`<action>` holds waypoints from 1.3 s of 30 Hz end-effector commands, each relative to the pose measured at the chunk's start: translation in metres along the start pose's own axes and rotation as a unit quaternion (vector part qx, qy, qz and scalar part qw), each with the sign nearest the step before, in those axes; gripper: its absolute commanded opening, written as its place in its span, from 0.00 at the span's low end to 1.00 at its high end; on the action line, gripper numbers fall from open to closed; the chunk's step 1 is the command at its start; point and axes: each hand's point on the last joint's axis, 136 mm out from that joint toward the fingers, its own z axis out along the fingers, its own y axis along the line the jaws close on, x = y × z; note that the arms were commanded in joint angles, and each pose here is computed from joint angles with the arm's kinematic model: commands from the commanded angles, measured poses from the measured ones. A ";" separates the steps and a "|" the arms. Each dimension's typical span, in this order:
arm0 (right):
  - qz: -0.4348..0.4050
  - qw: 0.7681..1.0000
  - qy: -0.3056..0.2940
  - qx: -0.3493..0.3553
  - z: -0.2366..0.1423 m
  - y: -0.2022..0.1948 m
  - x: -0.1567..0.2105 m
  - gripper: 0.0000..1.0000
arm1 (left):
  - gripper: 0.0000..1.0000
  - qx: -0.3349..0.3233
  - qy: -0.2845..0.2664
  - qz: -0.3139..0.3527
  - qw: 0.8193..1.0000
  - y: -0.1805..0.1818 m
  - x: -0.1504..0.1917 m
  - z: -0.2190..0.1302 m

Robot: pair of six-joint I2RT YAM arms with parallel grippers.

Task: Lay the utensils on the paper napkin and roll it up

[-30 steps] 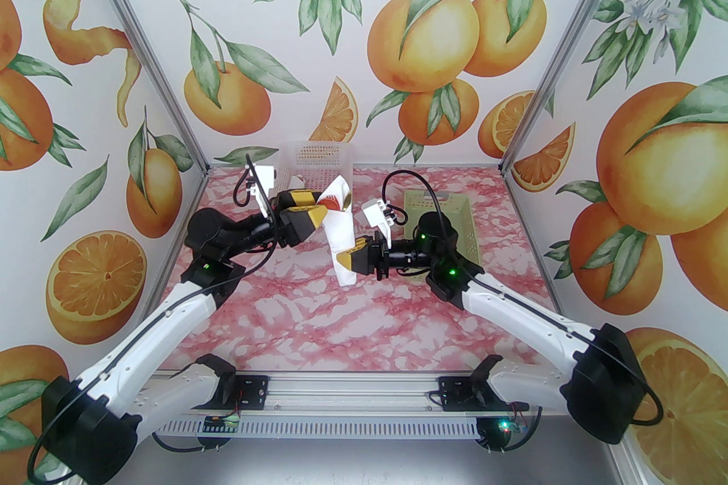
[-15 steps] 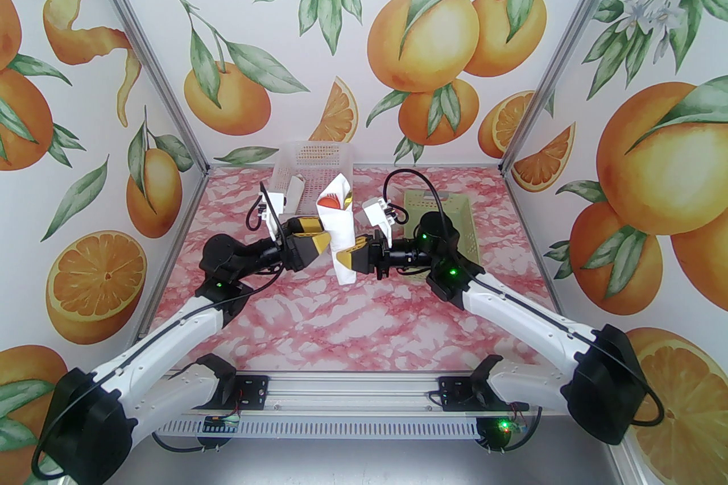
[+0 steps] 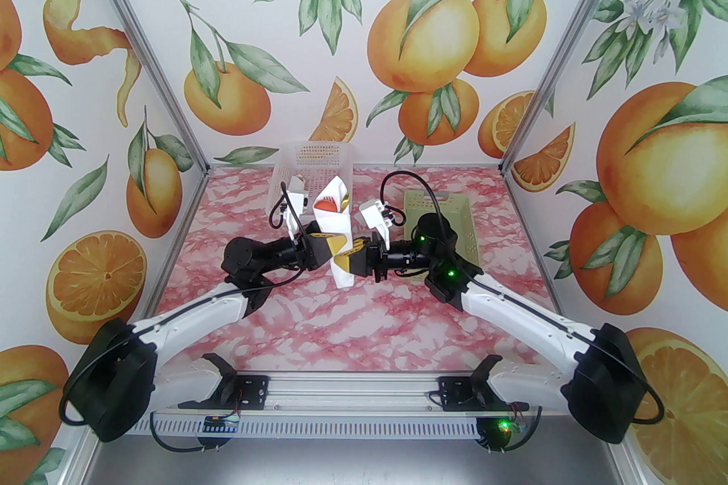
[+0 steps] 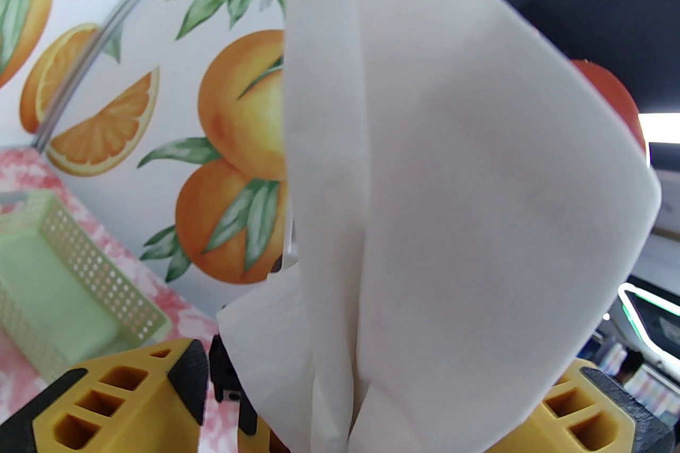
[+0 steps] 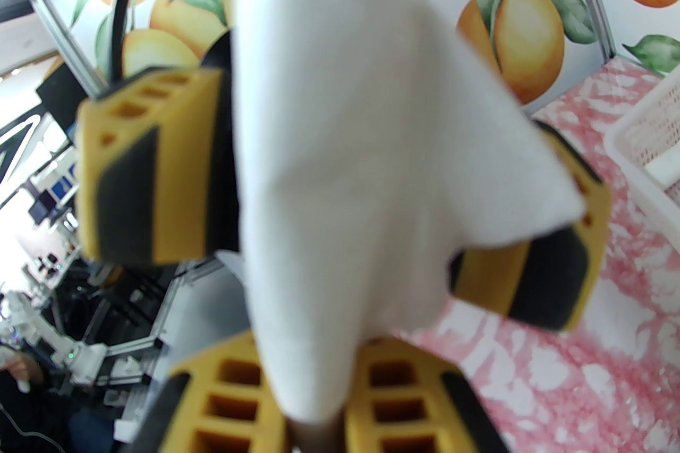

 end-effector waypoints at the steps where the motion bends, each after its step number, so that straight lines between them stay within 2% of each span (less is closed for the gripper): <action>1: -0.025 1.000 -0.011 -0.007 0.003 0.008 -0.014 0.08 | 0.72 0.054 -0.008 0.029 0.998 -0.028 -0.013 0.005; 6: -0.027 1.000 -0.010 0.000 0.002 0.007 -0.013 0.08 | 0.64 0.052 -0.002 0.037 0.998 -0.029 -0.014 0.007; 14: -0.029 0.999 -0.012 0.009 0.000 0.006 -0.013 0.08 | 0.38 0.029 0.005 0.056 0.998 -0.032 -0.016 0.004; 19: -0.031 0.999 -0.011 0.017 -0.002 0.005 -0.012 0.08 | 0.33 0.005 0.003 0.075 0.997 -0.036 -0.021 -0.002; 28: -0.028 0.999 -0.007 0.032 -0.004 0.001 -0.008 0.09 | 0.18 -0.005 -0.002 0.084 0.996 -0.036 -0.029 -0.006; 34: -0.024 0.998 0.011 0.048 -0.007 -0.003 0.002 0.10 | 0.15 -0.017 -0.001 0.096 0.995 -0.034 -0.034 -0.008; 37: -0.017 0.998 0.018 0.052 -0.008 -0.005 0.006 0.16 | 0.12 -0.027 0.003 0.103 0.994 -0.032 -0.035 -0.008; 39: -0.015 0.998 0.021 0.050 -0.008 -0.004 0.008 0.26 | 0.07 -0.032 0.007 0.108 0.994 -0.032 -0.036 -0.007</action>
